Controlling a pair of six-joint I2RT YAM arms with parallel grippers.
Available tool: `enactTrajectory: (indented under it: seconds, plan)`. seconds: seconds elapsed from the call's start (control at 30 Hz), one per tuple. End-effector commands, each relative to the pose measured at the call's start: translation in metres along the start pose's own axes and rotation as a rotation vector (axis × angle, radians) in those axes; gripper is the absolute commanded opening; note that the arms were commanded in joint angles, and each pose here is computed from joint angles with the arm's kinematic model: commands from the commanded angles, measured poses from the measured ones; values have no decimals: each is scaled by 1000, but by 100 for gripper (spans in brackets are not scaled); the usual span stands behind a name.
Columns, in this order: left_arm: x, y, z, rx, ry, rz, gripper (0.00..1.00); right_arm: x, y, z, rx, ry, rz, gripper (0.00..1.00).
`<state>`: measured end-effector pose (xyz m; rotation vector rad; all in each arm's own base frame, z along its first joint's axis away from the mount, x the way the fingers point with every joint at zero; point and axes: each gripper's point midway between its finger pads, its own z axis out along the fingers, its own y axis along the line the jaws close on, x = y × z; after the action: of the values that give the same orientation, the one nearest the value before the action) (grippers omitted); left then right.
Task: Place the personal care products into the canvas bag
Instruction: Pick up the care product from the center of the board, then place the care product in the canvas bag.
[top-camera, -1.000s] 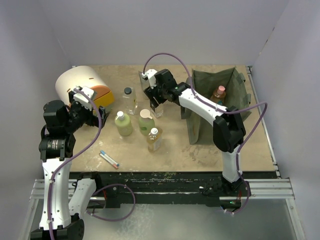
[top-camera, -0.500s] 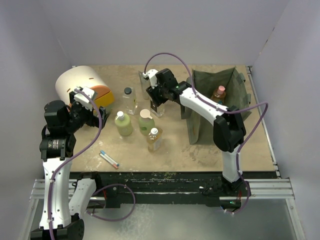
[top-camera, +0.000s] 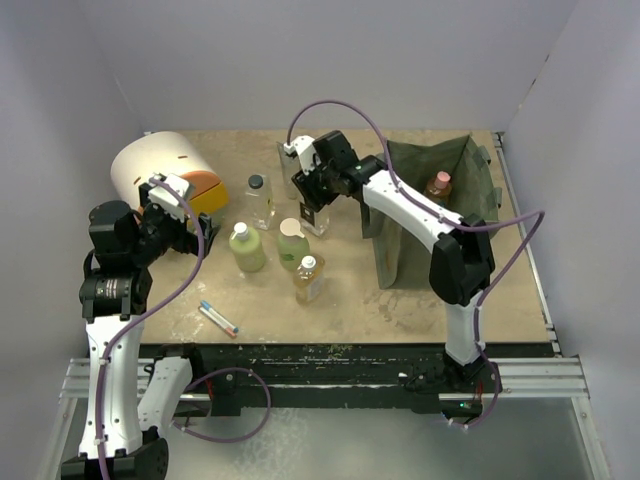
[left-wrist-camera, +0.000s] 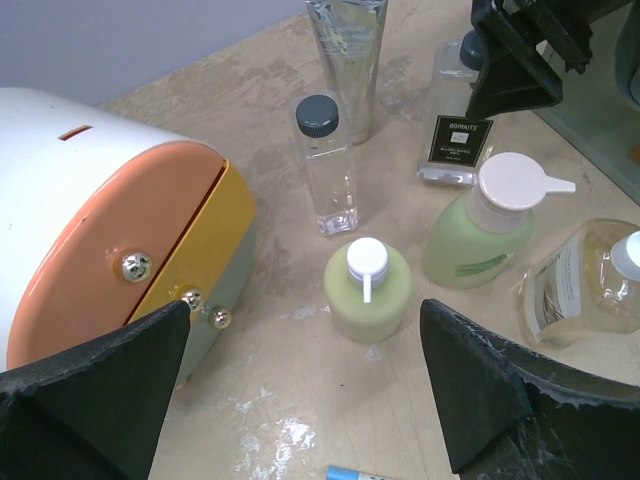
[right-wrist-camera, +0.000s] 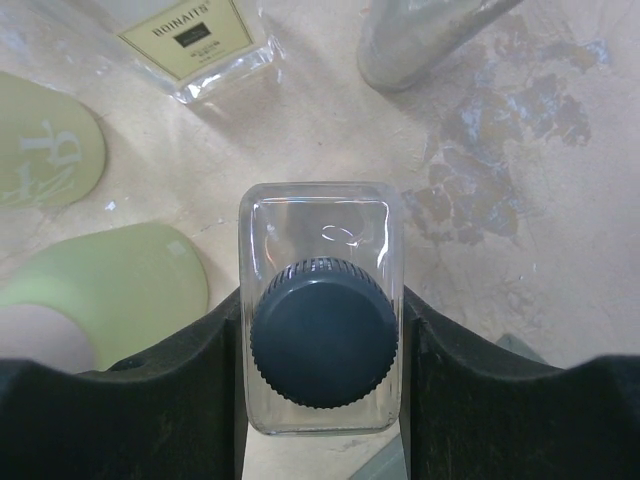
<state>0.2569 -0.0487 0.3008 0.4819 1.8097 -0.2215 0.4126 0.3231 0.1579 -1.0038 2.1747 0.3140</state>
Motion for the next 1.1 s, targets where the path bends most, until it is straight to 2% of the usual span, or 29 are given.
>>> enactTrajectory:
  seconds: [0.0, 0.17, 0.6, 0.93, 1.07]
  plan:
    - [-7, 0, 0, 8, -34, 15, 99, -111, -8, -98, 29, -362, -64, 0]
    - [-5, 0, 2, 10, -29, 11, 99, -136, -9, -138, 41, -443, -81, 0]
    - [-5, 0, 7, 28, -18, -6, 99, -181, -15, -290, 153, -700, -99, 0]
    - [-8, -1, 7, 35, -21, -9, 99, -174, -34, -380, 329, -813, -100, 0]
    - [-9, -3, 7, 46, -24, -12, 99, -157, -65, -405, 424, -827, -52, 0]
